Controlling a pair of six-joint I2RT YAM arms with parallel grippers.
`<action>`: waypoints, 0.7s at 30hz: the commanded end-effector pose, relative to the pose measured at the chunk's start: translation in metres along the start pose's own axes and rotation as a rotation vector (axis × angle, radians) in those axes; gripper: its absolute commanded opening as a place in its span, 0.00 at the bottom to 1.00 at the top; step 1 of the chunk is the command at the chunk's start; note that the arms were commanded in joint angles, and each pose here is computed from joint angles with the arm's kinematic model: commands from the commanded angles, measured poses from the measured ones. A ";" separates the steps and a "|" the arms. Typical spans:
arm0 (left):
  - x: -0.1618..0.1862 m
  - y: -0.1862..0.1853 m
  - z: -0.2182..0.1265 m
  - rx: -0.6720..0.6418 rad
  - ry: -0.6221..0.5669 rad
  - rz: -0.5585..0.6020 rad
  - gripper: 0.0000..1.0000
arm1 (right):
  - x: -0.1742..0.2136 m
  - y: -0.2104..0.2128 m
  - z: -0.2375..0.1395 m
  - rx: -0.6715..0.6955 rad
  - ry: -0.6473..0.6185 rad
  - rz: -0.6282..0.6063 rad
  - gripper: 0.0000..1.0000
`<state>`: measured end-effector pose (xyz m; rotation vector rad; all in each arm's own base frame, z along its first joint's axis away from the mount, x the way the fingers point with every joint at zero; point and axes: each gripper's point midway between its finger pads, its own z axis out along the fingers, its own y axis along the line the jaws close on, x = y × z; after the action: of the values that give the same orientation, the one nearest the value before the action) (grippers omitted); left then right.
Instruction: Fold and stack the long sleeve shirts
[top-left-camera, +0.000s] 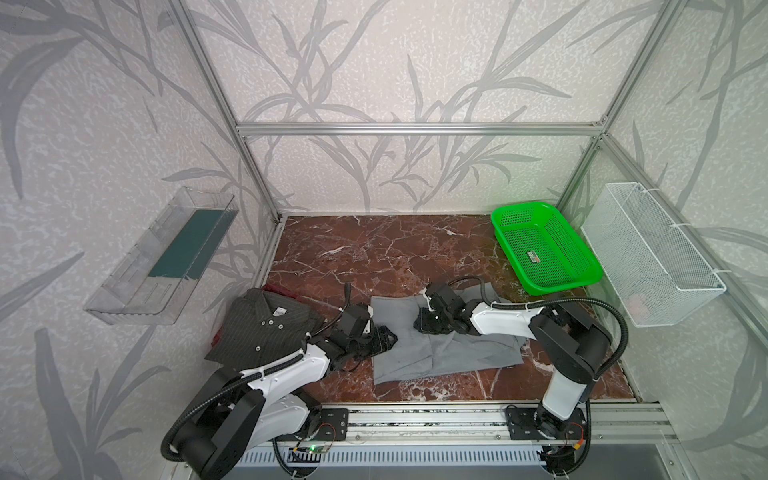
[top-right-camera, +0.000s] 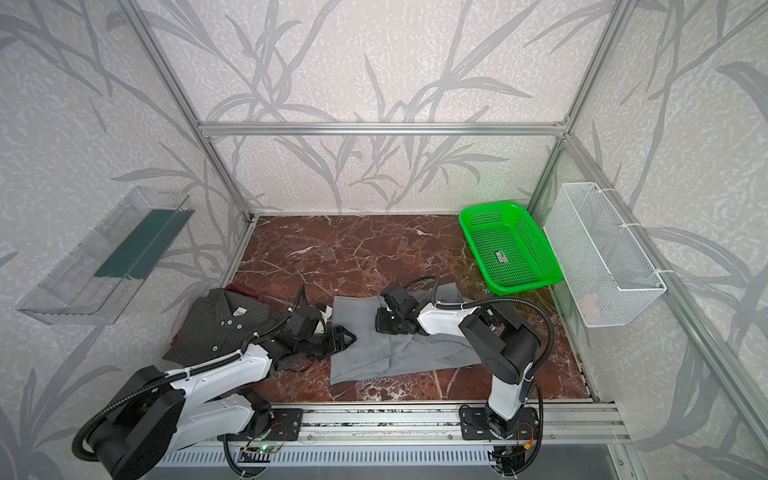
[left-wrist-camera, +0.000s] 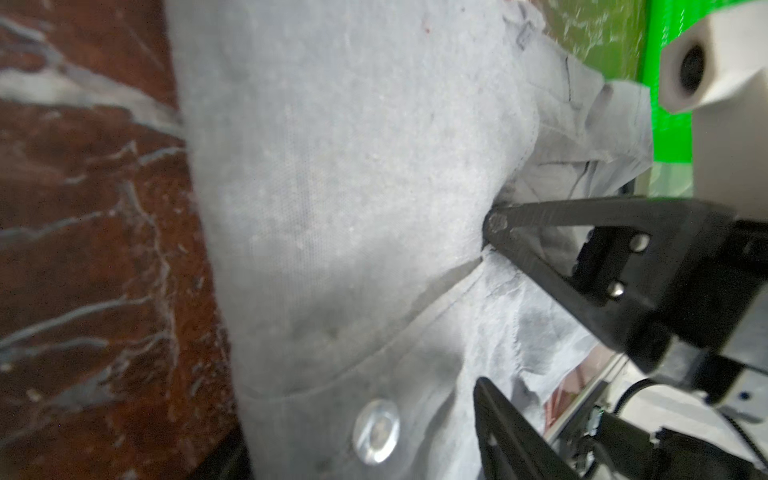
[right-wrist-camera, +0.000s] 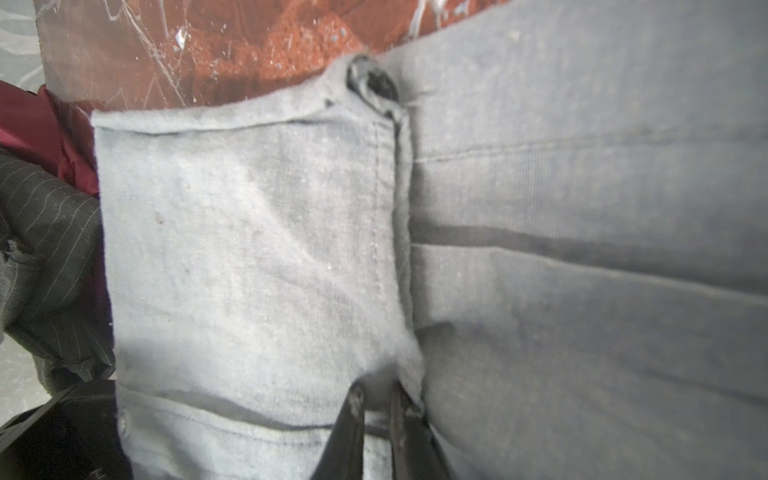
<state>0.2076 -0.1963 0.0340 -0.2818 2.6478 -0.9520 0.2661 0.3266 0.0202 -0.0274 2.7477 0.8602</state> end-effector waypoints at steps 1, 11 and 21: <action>0.021 0.026 0.006 -0.072 0.073 -0.042 0.62 | 0.031 -0.041 0.009 0.126 0.098 0.046 0.16; 0.008 0.018 0.005 -0.089 0.051 -0.014 0.14 | 0.035 -0.038 0.006 0.116 0.095 0.042 0.15; -0.007 0.039 -0.023 -0.302 -0.012 0.001 0.00 | 0.017 -0.007 -0.033 0.057 0.023 -0.015 0.17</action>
<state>0.2076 -0.1786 0.0294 -0.3114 2.7427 -0.7480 0.2538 0.3236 0.0273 -0.0316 2.7586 0.8746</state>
